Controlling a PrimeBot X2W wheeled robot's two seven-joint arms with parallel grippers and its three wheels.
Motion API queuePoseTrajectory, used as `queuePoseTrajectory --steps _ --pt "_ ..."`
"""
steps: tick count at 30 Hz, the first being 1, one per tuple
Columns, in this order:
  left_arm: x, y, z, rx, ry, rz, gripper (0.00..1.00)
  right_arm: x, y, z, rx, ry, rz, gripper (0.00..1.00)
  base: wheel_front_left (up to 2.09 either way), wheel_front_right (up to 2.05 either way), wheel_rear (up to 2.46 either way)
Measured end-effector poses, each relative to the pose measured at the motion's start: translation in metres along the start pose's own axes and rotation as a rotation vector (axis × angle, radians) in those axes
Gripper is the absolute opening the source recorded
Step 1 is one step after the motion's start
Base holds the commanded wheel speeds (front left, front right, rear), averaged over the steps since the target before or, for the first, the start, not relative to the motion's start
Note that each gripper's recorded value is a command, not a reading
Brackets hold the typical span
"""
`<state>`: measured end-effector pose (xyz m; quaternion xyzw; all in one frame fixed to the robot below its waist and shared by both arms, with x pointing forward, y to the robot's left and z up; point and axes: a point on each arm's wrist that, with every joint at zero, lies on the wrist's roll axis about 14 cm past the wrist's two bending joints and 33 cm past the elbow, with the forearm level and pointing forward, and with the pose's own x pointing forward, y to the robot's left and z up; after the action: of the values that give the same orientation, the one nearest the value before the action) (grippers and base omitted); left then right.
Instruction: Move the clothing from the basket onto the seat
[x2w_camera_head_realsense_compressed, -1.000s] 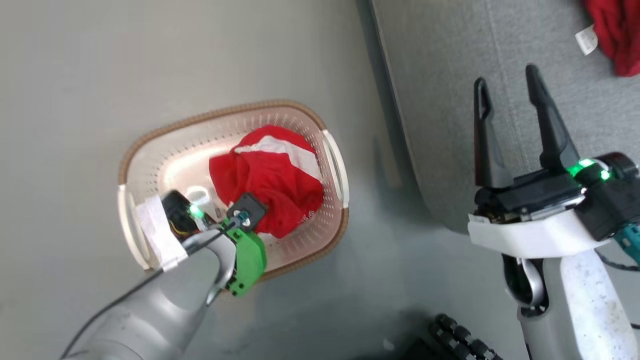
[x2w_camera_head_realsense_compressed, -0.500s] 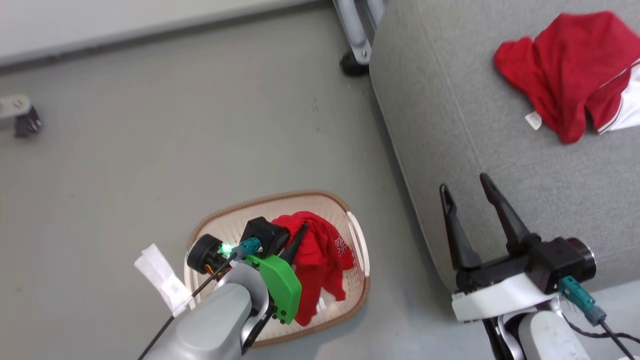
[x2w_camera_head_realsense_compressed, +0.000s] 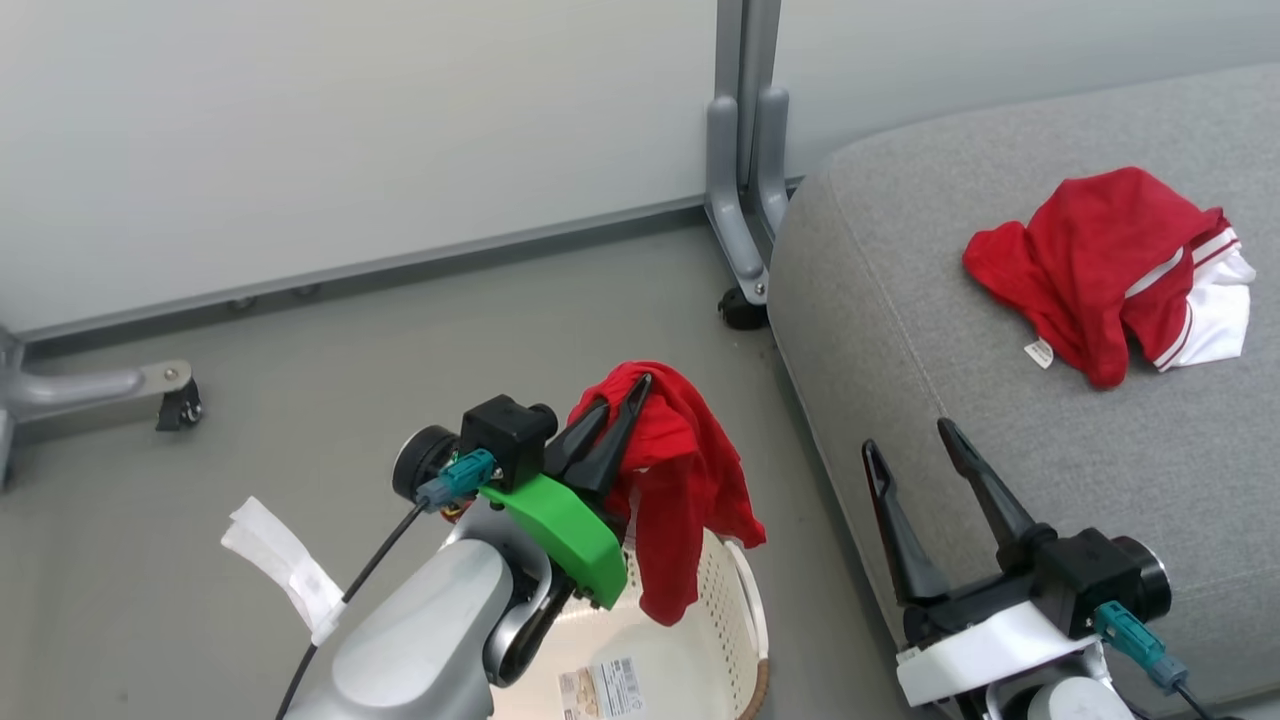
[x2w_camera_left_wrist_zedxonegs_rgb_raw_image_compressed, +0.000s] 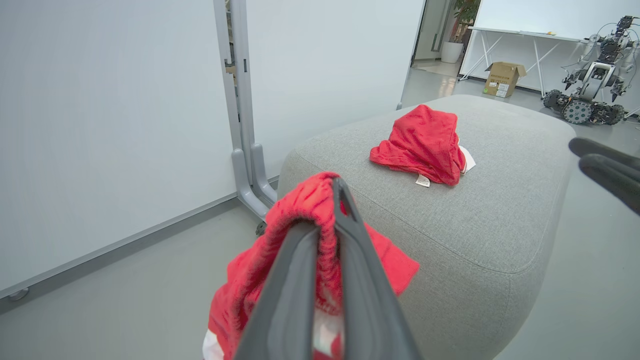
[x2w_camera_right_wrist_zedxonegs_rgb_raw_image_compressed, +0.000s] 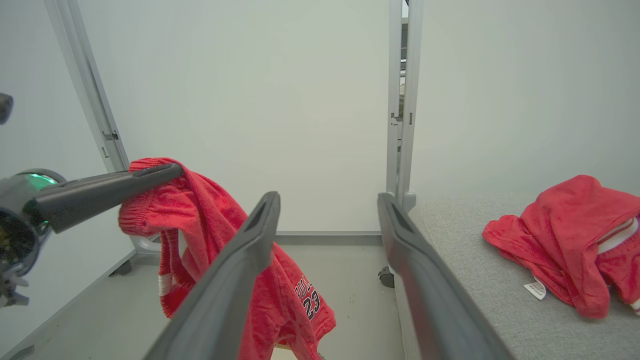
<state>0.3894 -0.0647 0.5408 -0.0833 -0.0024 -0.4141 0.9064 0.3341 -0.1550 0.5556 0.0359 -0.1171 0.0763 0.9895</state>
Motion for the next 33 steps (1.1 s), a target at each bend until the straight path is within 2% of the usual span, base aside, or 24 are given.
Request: queuePoseTrajectory --steps 9,16,22,29,33 --pt "0.001 -0.030 0.056 0.048 -0.145 -0.077 0.00 -0.013 0.015 0.005 0.019 -0.013 0.039 1.00 0.00 0.00 0.00" --pt "0.004 -0.057 0.067 0.035 -0.168 -0.155 0.00 -0.012 0.034 0.002 0.068 -0.004 0.095 1.00 0.00 0.00 0.00" --pt "0.005 -0.078 0.075 0.029 -0.185 -0.209 0.00 -0.004 0.062 -0.009 0.106 0.032 0.187 1.00 0.00 0.00 0.00" --pt "0.003 -0.100 0.085 0.035 -0.203 -0.272 0.00 0.002 0.048 -0.034 0.086 0.105 0.150 1.00 0.00 0.00 0.00" --pt "0.003 -0.105 0.088 0.034 -0.207 -0.288 0.00 0.006 0.052 -0.042 0.097 0.130 0.155 1.00 0.00 0.00 0.00"
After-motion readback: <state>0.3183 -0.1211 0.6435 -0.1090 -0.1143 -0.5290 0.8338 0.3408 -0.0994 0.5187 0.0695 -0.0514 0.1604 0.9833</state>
